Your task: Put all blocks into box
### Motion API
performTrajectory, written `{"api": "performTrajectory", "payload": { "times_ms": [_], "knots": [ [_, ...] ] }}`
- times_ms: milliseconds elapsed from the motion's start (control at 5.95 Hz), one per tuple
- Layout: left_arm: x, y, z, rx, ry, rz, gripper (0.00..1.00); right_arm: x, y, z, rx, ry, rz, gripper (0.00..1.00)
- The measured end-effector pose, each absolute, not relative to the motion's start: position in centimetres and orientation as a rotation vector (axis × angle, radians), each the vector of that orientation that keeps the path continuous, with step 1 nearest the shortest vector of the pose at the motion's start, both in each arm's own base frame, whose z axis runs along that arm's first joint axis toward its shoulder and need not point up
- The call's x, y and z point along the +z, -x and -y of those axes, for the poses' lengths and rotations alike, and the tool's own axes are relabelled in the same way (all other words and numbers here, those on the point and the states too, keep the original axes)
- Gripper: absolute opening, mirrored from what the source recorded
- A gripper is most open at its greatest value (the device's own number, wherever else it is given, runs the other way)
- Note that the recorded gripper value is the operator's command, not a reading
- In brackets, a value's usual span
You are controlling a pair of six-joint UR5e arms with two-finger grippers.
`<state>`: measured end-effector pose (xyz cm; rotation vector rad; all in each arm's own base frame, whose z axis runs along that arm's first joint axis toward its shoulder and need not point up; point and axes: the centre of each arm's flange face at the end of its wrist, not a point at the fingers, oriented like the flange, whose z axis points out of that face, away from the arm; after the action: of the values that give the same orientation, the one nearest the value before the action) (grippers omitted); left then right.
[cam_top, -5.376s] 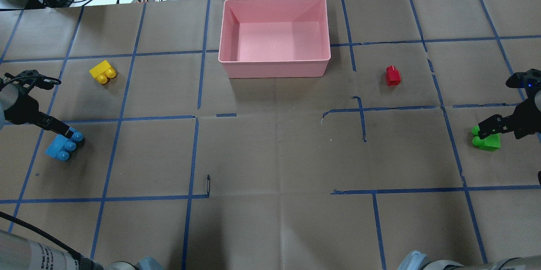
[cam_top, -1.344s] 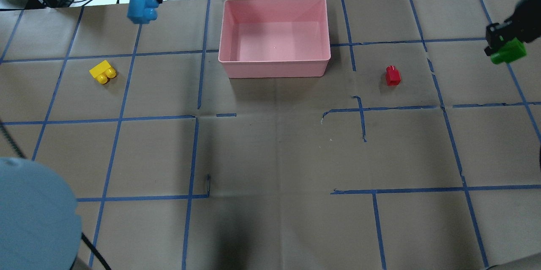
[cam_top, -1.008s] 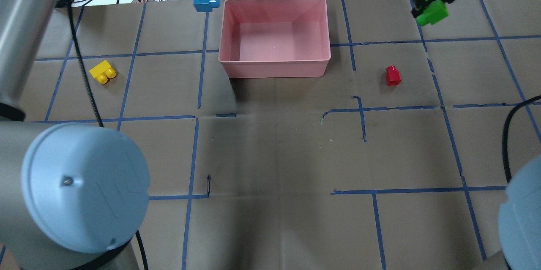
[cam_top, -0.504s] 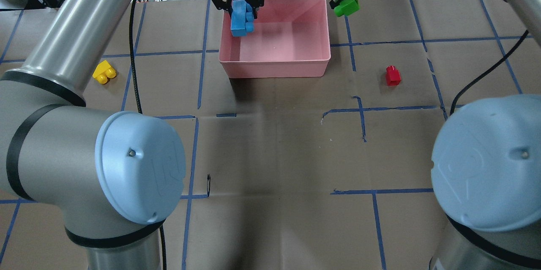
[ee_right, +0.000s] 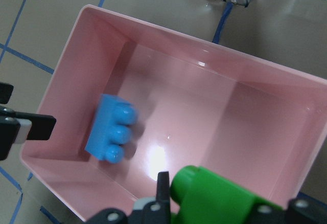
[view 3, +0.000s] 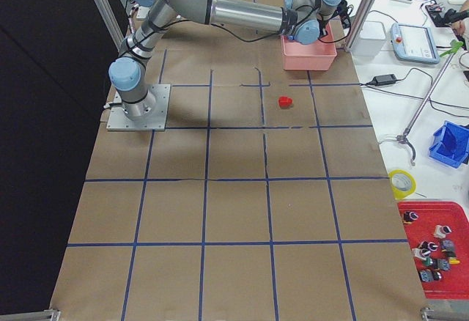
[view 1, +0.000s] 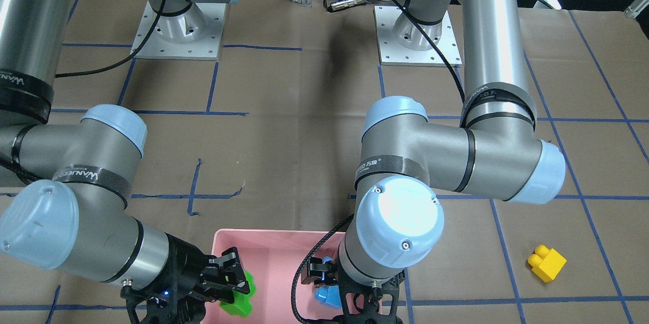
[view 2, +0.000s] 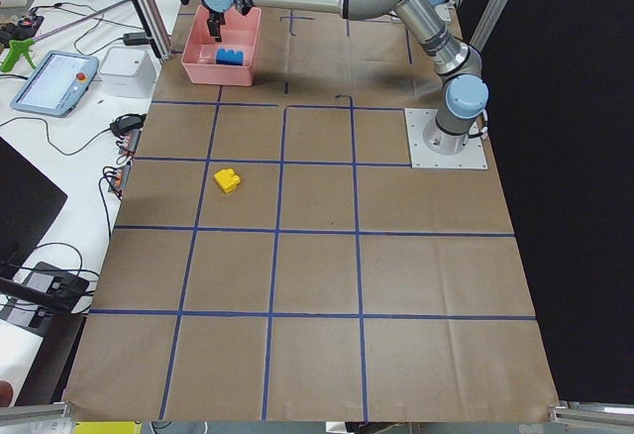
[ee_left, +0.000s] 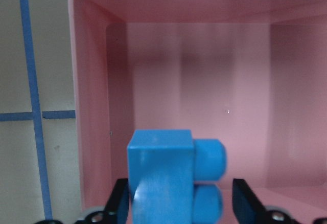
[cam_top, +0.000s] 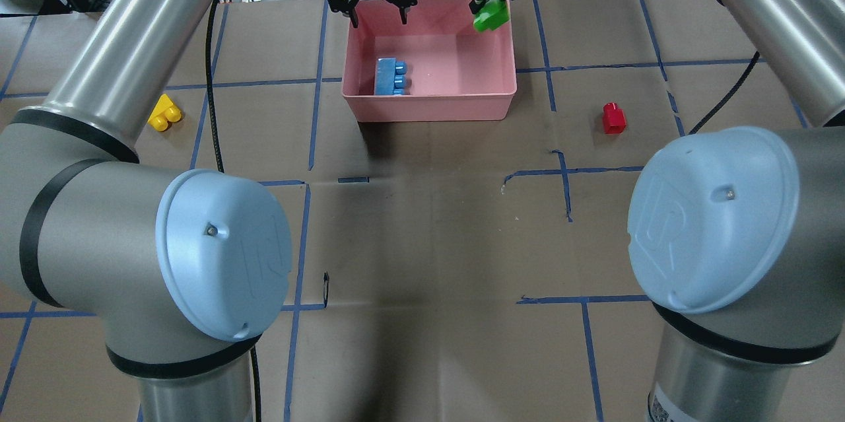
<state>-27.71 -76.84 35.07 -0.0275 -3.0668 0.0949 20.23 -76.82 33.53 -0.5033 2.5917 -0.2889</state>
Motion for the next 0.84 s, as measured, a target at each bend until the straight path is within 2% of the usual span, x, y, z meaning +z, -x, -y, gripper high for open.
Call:
{"api": "performTrajectory", "payload": {
  "times_ms": [336, 672, 840],
  "knots": [
    [41.1, 22.9, 76.1, 0.176, -0.026, 3.061, 1.00, 33.2, -20.6, 76.8, -0.269, 0.479, -2.589, 1.00],
    [46.1, 15.4, 73.5, 0.148, 0.034, 3.079, 1.00, 34.6, -19.9, 76.2, -0.255, 0.467, -2.607, 1.00],
    [47.2, 10.4, 72.3, 0.123, 0.102, 3.088, 1.00, 36.5, -17.8, 74.9, -0.180, 0.428, -2.665, 1.00]
  ]
}}
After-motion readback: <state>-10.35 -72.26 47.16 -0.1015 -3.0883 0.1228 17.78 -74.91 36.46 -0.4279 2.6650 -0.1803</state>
